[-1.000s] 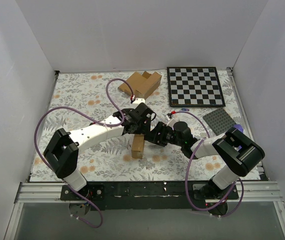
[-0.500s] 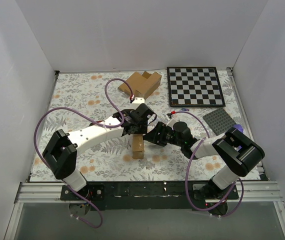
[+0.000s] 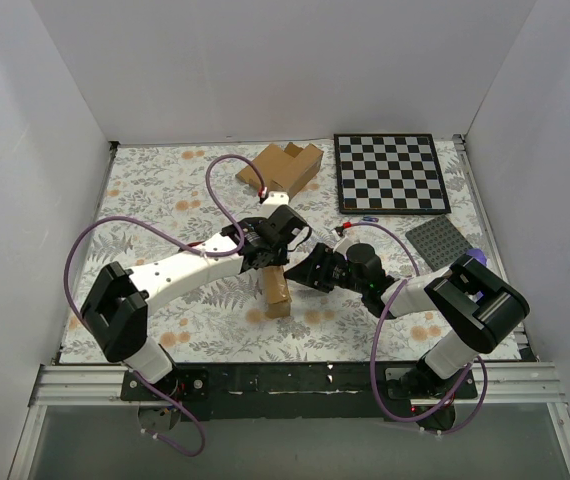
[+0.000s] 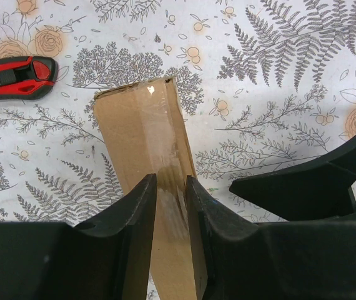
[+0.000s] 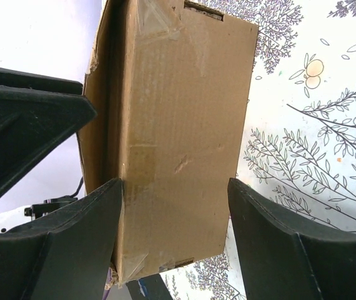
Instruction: Unpack the express box
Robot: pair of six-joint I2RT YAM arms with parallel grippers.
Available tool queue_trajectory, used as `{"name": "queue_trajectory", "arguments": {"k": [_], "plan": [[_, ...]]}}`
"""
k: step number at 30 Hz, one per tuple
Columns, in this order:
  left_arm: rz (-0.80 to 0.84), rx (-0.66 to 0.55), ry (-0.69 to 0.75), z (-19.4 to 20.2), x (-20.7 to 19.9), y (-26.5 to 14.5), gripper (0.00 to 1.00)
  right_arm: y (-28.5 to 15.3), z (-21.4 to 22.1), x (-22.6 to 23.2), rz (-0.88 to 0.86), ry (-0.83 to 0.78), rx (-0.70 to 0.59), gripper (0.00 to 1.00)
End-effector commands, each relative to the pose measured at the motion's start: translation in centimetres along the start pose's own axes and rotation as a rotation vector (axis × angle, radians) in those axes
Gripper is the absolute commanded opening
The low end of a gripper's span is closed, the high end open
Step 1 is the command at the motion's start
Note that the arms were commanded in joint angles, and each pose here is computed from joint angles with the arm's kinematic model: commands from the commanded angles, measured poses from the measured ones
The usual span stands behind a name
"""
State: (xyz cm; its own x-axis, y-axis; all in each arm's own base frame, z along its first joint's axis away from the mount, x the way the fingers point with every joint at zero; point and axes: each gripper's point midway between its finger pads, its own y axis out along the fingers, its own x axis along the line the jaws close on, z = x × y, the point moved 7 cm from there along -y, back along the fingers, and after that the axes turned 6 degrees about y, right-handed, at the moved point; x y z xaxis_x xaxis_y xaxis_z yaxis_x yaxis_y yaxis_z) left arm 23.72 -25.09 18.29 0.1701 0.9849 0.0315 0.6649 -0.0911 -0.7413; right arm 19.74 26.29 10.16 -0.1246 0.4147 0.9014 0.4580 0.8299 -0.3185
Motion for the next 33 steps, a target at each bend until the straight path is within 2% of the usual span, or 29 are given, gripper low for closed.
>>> {"name": "queue_trajectory", "arguments": {"k": [1, 10, 12, 13, 14, 15, 17, 20, 26, 33], "plan": [[-0.040, -0.089, -0.009, -1.6, 1.7, -2.0, 0.23, -0.3, 0.7, -1.8, 0.069, -0.013, 0.015, 0.74], [-0.018, -0.109, -0.011, -1.7, 2.0, -2.7, 0.02, -0.3, 0.6, -1.8, 0.071, -0.012, 0.011, 0.74], [-0.016, -0.110, -0.011, -1.6, 2.1, -2.7, 0.00, -0.3, 0.6, -1.8, 0.069, -0.015, 0.008, 0.74], [-0.013, -0.111, -0.010, -1.6, 2.1, -2.8, 0.04, -0.3, 0.6, -1.7, 0.067, -0.016, 0.009, 0.74], [-0.009, -0.112, -0.009, -1.6, 2.1, -2.8, 0.15, -0.3, 0.6, -1.7, 0.066, -0.018, 0.010, 0.74], [-0.002, -0.109, -0.006, -1.6, 2.0, -2.9, 0.30, -0.3, 0.5, -1.6, 0.064, -0.019, 0.008, 0.74], [0.010, -0.095, 0.011, -1.7, 1.7, -2.8, 0.69, -0.3, 0.5, -1.6, 0.066, -0.024, 0.009, 0.74], [0.020, -0.058, -0.015, -1.9, 1.0, -2.8, 0.84, -0.2, 0.4, -1.5, 0.068, -0.030, 0.007, 0.74], [-0.006, 0.015, -0.081, -1.0, 0.3, -1.8, 0.88, 0.0, 0.2, -1.5, 0.070, -0.040, 0.006, 0.74], [-0.135, 0.110, -0.008, -0.5, 0.2, -0.2, 0.81, 0.1, 0.2, -1.4, 0.068, -0.045, 0.007, 0.74]]}}
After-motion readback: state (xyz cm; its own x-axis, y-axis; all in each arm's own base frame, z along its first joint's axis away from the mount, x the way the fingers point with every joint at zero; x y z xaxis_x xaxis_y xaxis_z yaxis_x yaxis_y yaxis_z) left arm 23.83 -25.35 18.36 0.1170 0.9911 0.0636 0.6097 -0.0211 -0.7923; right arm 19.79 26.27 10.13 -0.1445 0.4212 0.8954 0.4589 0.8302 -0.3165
